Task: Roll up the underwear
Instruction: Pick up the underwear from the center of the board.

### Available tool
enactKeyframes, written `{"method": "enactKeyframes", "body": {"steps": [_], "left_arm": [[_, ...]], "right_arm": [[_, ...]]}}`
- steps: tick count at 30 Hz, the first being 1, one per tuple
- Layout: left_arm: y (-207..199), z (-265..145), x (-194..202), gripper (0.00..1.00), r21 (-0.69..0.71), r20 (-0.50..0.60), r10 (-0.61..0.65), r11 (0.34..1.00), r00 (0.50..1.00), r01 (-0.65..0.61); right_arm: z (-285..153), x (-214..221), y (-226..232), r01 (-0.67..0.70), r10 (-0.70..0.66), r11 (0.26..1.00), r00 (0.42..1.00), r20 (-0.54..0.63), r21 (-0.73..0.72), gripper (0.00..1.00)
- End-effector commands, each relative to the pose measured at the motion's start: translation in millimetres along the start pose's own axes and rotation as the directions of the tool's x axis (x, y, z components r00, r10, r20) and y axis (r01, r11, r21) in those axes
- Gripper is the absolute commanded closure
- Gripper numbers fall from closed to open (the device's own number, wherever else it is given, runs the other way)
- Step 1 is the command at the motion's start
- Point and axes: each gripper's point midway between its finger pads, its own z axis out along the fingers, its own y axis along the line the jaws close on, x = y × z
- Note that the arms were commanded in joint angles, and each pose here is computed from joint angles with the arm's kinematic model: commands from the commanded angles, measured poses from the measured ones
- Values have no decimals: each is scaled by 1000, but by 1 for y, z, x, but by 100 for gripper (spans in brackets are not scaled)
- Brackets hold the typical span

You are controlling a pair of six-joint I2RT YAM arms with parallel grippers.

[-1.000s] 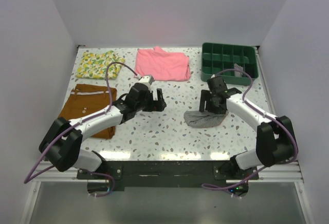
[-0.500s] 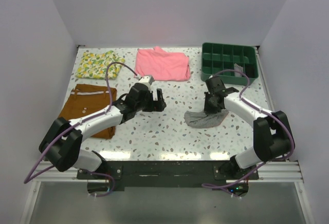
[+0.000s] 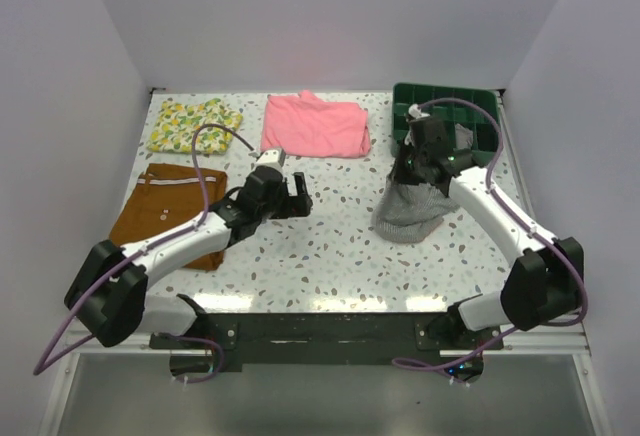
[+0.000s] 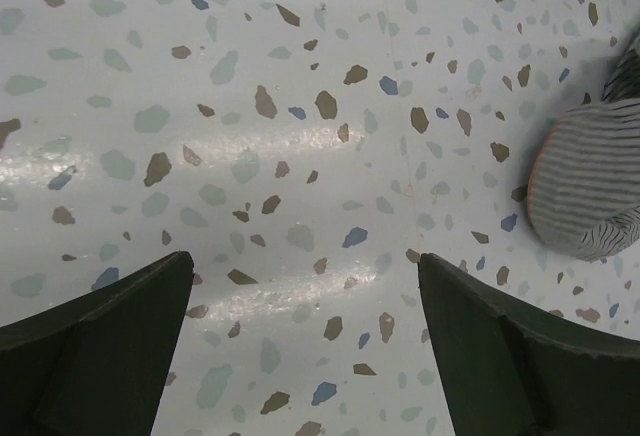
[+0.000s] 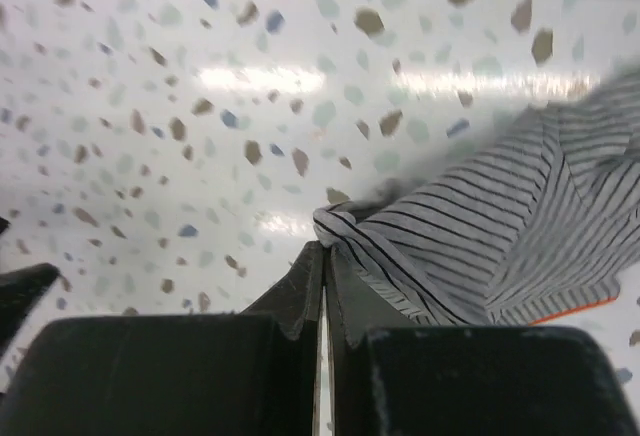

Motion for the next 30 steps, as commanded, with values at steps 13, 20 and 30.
{"method": "enactKeyframes", "body": {"steps": [13, 20, 30], "left_arm": [[33, -38, -40, 0, -164, 193, -54, 983, 980, 87], [41, -42, -48, 0, -219, 205, -65, 969, 977, 111], [43, -34, -78, 0, -184, 146, -48, 980, 988, 75]], "right_arm": [[-62, -112, 55, 47, -10, 989, 967, 254, -141, 100], [-87, -135, 74, 45, 17, 984, 937, 348, -170, 100], [-101, -184, 64, -43, 53, 998, 906, 421, -35, 100]]}}
